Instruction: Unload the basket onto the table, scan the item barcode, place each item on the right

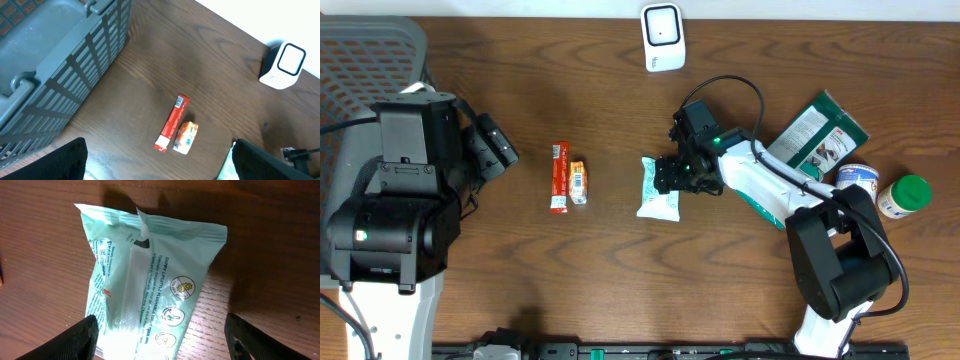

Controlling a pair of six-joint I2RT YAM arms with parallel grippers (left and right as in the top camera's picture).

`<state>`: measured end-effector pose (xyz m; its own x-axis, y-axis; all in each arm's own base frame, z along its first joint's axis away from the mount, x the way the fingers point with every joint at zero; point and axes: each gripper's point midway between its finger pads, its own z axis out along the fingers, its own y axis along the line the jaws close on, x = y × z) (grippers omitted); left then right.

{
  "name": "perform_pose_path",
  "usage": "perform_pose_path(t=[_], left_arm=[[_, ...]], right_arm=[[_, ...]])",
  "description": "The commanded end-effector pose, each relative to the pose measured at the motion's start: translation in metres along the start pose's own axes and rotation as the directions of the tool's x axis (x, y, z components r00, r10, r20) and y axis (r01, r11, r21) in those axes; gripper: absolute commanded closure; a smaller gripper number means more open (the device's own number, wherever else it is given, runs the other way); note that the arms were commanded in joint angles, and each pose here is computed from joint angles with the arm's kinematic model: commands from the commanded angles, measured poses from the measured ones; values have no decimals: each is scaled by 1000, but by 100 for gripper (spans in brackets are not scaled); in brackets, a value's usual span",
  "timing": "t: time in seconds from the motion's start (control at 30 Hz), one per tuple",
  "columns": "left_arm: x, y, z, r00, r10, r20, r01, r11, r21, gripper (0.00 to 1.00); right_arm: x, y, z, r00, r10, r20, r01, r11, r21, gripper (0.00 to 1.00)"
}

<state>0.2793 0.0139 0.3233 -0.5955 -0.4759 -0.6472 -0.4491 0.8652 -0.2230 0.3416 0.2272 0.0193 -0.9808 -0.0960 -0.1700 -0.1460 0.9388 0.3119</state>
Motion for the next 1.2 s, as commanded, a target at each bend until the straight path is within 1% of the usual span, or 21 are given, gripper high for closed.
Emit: perform_pose_path(t=[0.0,0.67,1.17], left_arm=[[-4,2,-3,1000,6,14,-6,1000,-7,10],[-4,2,-3,1000,6,14,-6,1000,-7,10],[-4,2,-3,1000,6,14,-6,1000,-7,10]], right_arm=[[3,1,1,1000,-15,-9,15,1000,-6,23],[4,0,1,1000,-13,-15,13,1000,-4,23],[5,3,1,1000,-12,-22,11,1000,-18,20]])
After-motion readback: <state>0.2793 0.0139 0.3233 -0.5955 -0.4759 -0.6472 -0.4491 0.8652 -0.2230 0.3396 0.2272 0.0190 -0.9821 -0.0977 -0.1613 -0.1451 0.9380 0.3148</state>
